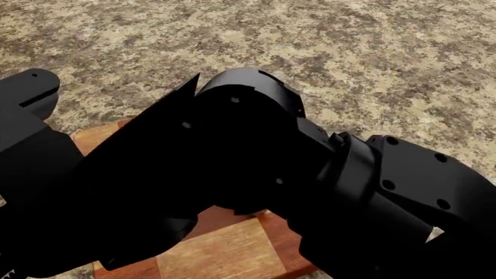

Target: Clear the non-vegetable object off the cutting board and place the vegetables onto it.

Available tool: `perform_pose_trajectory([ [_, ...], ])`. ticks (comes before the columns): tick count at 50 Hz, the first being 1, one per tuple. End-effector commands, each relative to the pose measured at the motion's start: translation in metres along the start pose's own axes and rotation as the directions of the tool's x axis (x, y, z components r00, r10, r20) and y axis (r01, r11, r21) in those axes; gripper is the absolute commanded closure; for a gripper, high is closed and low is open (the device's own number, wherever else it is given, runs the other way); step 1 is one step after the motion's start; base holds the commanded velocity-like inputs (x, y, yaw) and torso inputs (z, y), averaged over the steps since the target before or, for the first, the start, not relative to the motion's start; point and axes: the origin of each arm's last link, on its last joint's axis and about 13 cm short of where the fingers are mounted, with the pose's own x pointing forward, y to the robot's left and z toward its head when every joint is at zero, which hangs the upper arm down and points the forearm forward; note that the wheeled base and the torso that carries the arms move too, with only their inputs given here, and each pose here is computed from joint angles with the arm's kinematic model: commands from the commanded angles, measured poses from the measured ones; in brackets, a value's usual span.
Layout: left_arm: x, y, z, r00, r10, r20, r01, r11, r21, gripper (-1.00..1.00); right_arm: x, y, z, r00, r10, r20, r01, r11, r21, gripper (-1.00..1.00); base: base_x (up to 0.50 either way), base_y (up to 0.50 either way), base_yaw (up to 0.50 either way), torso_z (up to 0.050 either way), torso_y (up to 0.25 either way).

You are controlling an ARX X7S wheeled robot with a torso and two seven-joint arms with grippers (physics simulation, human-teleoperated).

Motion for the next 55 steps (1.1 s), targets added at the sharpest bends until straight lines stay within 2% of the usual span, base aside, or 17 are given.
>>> perform_pose_trajectory([
  [1, -0.001, 0.001, -0.002, 1.0, 0.005, -0.002, -0.005, 1.0, -0.001, -1.0, 0.007, -0.001, 0.0, 0.999, 0.022, -0.03, -0.022, 1.0, 0.004, -1.0, 0.0, 0.0, 0.0, 0.0, 0.0],
  [17, 0.0, 0.003, -0.008, 1.0, 0.01, -0.011, -0.01, 1.0, -0.011, -1.0, 0.018, -0.006, -0.001, 0.994, 0.007, -0.109, -0.008, 1.0, -0.008, -1.0, 0.0, 0.0, 0.0, 0.0, 0.0],
  [20, 0.0, 0.003, -0.008, 1.0, 0.009, -0.012, -0.009, 1.0, -0.013, -1.0, 0.019, -0.006, -0.001, 0.992, 0.0, -0.127, -0.004, 1.0, -0.028, -1.0, 0.0, 0.0, 0.0, 0.0, 0.0],
  [22, 0.001, 0.004, -0.008, 1.0, 0.01, -0.012, -0.01, 1.0, -0.015, -1.0, 0.02, -0.004, 0.0, 0.988, -0.025, -0.154, 0.013, 0.996, -0.083, -1.0, 0.0, 0.0, 0.0, 0.0, 0.0],
  [47, 0.003, 0.007, -0.007, 1.0, 0.019, -0.002, -0.019, 1.0, -0.011, -1.0, 0.027, 0.0, 0.002, 0.983, 0.075, -0.167, -0.087, 0.994, -0.064, -1.0, 0.0, 0.0, 0.0, 0.0, 0.0],
  [55, 0.002, 0.007, -0.009, 1.0, 0.021, -0.006, -0.022, 1.0, -0.011, -1.0, 0.031, -0.006, -0.005, 0.98, 0.079, -0.184, -0.088, 0.995, -0.043, -1.0, 0.0, 0.0, 0.0, 0.0, 0.0],
])
